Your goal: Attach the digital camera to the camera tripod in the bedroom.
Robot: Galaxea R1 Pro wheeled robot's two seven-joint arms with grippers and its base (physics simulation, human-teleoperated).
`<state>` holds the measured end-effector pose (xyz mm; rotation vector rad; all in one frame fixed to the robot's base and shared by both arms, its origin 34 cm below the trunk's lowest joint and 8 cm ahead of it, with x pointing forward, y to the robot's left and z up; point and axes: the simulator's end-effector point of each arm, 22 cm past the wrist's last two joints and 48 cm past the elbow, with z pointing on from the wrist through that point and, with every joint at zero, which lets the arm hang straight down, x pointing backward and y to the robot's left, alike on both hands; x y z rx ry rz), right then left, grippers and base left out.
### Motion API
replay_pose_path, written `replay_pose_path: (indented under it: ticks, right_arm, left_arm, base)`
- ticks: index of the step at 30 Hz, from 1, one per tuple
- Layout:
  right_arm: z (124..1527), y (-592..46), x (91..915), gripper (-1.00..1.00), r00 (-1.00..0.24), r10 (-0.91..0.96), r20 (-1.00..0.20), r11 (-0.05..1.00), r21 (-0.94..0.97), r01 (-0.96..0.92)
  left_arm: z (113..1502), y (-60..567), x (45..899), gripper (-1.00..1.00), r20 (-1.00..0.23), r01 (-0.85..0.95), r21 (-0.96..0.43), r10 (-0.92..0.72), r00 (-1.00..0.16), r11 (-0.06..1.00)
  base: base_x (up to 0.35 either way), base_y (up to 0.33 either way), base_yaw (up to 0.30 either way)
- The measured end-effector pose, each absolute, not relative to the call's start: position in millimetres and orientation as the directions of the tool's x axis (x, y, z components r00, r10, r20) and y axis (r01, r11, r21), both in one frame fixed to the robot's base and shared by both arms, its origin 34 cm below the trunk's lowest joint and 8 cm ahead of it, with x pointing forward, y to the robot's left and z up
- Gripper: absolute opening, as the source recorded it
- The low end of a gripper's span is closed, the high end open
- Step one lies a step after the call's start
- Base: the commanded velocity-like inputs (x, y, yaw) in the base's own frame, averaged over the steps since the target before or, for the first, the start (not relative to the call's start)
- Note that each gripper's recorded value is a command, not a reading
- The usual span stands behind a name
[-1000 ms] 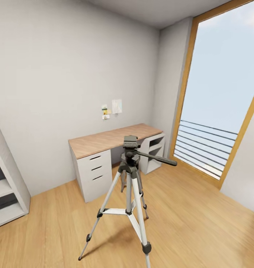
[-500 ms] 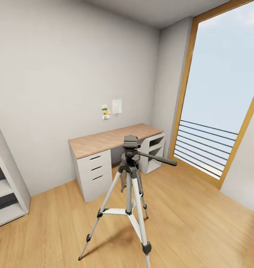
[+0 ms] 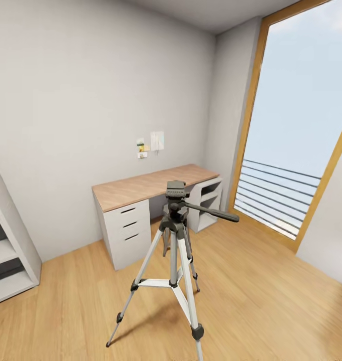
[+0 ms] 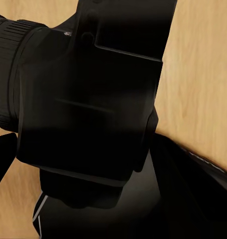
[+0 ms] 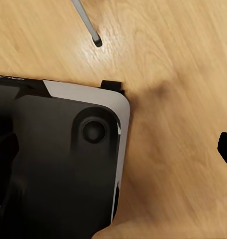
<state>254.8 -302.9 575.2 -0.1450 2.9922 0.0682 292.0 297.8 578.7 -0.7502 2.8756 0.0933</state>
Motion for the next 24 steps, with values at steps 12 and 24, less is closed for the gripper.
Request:
replay_pose_path:
  ticks: [12, 24]
  right_arm:
    - [573, -303, 247, 1.00, -0.987, -0.093, -0.128, 0.994, 0.040, -0.099]
    - [571, -303, 240, 1.00, -0.990, -0.093, -0.109, 0.994, 0.041, -0.098]
  left_arm:
    - [576, 297, 285, -1.00, -0.161, -0.489, 0.026, -0.479, -0.863, 0.872]
    - [573, 298, 278, -1.00, -0.145, -0.488, 0.036, -0.479, -0.866, 0.872]
  base:
    - [0.000, 0.000, 0.000]
    - [0.000, 0.000, 0.000]
